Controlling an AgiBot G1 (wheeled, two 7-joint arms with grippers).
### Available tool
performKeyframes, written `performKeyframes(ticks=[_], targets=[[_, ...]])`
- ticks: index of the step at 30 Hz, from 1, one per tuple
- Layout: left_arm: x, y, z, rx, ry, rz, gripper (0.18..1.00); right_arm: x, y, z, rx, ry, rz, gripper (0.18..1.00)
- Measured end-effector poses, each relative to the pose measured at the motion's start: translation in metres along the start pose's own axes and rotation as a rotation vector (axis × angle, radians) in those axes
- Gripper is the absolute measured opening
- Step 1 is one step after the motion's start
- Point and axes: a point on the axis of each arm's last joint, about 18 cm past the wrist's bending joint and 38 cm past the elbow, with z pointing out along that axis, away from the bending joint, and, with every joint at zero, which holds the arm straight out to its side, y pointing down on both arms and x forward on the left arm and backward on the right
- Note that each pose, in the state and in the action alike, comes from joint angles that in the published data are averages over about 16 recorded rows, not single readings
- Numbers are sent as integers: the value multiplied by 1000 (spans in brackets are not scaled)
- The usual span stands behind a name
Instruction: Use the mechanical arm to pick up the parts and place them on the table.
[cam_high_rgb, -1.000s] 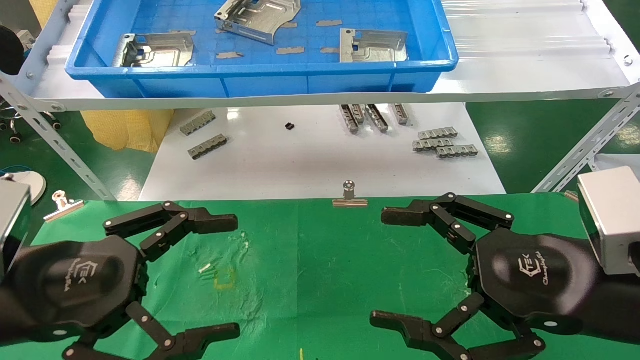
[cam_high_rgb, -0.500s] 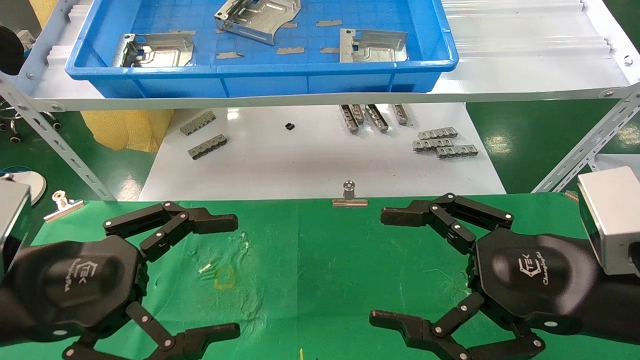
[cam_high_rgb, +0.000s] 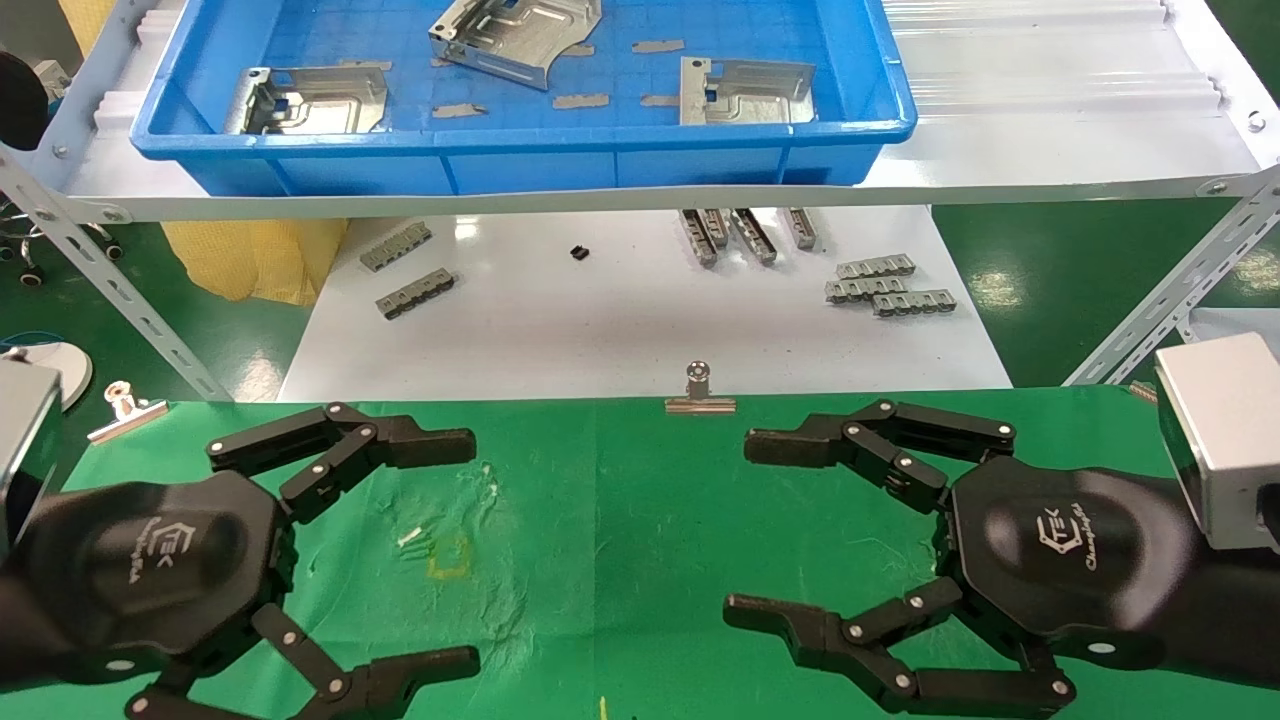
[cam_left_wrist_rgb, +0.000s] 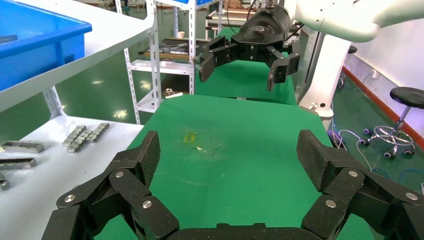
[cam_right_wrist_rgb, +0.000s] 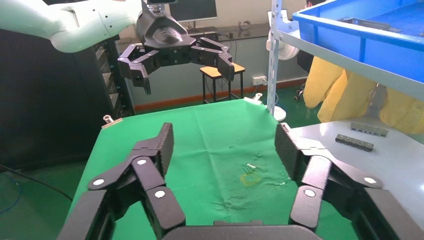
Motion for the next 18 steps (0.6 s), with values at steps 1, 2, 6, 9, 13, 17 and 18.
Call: performKeyframes(ticks=[1,2,6,9,13,17,18], targets=[[0,0,0,0,0,0,1001,0,0,0,0,0,0,832],[0,0,0,0,0,0,1001,0,0,0,0,0,0,810],[0,0,0,0,0,0,1001,0,0,0,0,0,0,727],[0,0,0,0,0,0,1001,0,0,0,0,0,0,656],[0,0,0,0,0,0,1001,0,0,0,0,0,0,564],[0,0,0,0,0,0,1001,0,0,0,0,0,0,458],[0,0,0,0,0,0,1001,0,0,0,0,0,0,441]])
